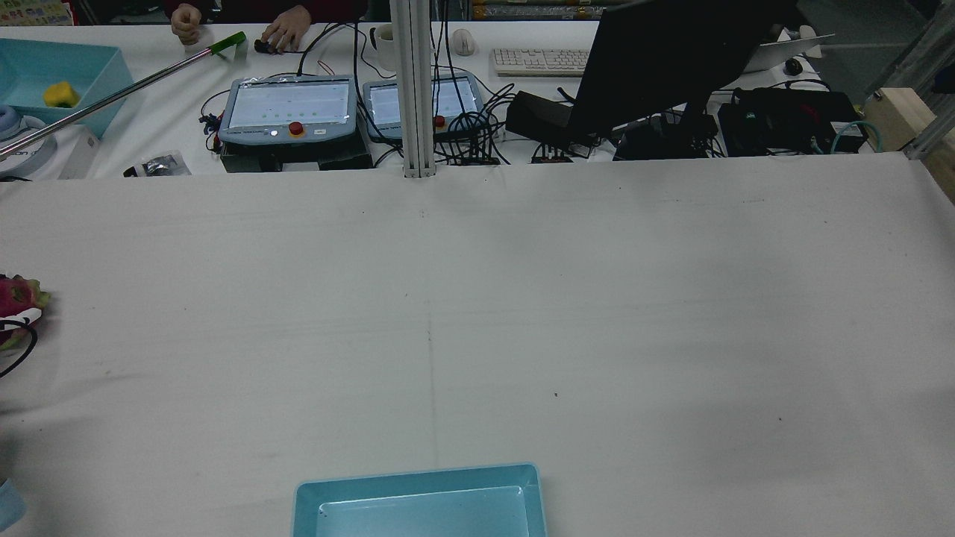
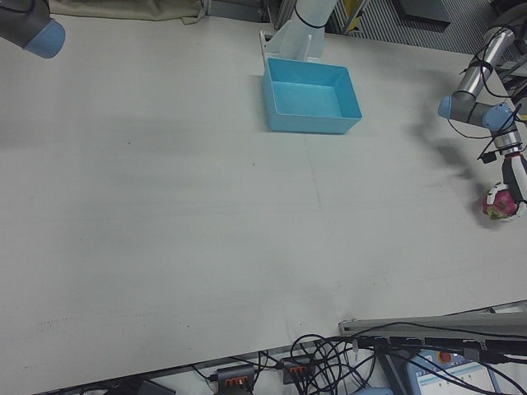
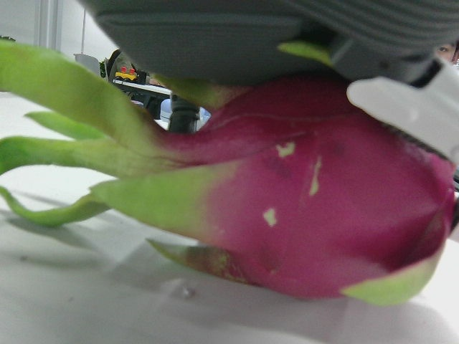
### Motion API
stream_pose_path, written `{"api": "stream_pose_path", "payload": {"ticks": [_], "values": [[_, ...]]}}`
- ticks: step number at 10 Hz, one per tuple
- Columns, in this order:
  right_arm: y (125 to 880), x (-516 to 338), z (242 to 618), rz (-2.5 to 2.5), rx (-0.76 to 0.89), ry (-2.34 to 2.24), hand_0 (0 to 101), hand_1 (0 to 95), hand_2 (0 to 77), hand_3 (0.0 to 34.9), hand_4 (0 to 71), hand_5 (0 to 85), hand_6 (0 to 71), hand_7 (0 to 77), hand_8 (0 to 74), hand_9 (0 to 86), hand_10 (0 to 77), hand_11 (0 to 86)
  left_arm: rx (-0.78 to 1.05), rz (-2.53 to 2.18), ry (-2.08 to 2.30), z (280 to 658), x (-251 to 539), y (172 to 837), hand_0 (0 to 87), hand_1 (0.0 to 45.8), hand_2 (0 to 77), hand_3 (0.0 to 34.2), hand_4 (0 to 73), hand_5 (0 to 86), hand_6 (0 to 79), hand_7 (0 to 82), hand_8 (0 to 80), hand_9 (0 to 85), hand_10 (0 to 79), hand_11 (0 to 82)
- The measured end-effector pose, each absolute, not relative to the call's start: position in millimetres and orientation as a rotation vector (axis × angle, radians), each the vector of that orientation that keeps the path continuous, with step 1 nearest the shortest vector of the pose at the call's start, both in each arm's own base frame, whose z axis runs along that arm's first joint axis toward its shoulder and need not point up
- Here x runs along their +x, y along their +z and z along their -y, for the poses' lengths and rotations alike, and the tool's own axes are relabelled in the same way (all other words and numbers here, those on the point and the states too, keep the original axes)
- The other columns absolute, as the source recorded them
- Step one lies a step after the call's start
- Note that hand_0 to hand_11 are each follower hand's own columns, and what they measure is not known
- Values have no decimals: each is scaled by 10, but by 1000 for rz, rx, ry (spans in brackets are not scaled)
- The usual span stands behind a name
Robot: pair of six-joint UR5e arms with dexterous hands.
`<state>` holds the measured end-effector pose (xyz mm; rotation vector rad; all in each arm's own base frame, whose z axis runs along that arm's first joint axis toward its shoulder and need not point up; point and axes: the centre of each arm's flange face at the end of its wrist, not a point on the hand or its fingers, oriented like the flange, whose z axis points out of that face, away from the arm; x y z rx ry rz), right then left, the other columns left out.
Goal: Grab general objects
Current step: 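Close the left hand fingers around the pink dragon fruit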
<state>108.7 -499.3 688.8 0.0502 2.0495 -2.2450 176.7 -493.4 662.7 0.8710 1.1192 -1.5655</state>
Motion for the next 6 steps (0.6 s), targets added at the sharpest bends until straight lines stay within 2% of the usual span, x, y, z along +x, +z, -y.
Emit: {"api": "stream_pose_path", "payload": {"ticks": [1, 2, 3, 6], "values": [[6886, 1087, 4993, -2050, 50, -2245, 2, 60, 16, 0, 0, 742, 0, 0, 0, 16, 0, 11, 878, -1163, -1575, 4940, 1747, 6376, 169, 0, 447, 0, 267, 393, 551, 360, 687, 338, 142, 704], [6885, 1087, 4993, -2050, 50, -2244, 2, 60, 16, 0, 0, 742, 0, 0, 0, 16, 0, 11, 879, -1223, -1580, 4937, 1738, 6080, 169, 0, 447, 0, 267, 393, 551, 360, 687, 338, 142, 704], [6884, 1087, 4993, -2050, 50, -2244, 3, 60, 16, 0, 0, 742, 0, 0, 0, 16, 0, 11, 877, -1293, -1582, 4925, 1732, 5771, 102, 0, 469, 0, 278, 393, 578, 349, 698, 355, 142, 704], [6883, 1087, 4993, -2051, 50, -2244, 3, 60, 16, 0, 0, 742, 0, 0, 0, 11, 0, 11, 801, -1552, -1537, 4927, 1836, 5135, 88, 0, 485, 0, 295, 387, 600, 344, 698, 387, 142, 704]]}}
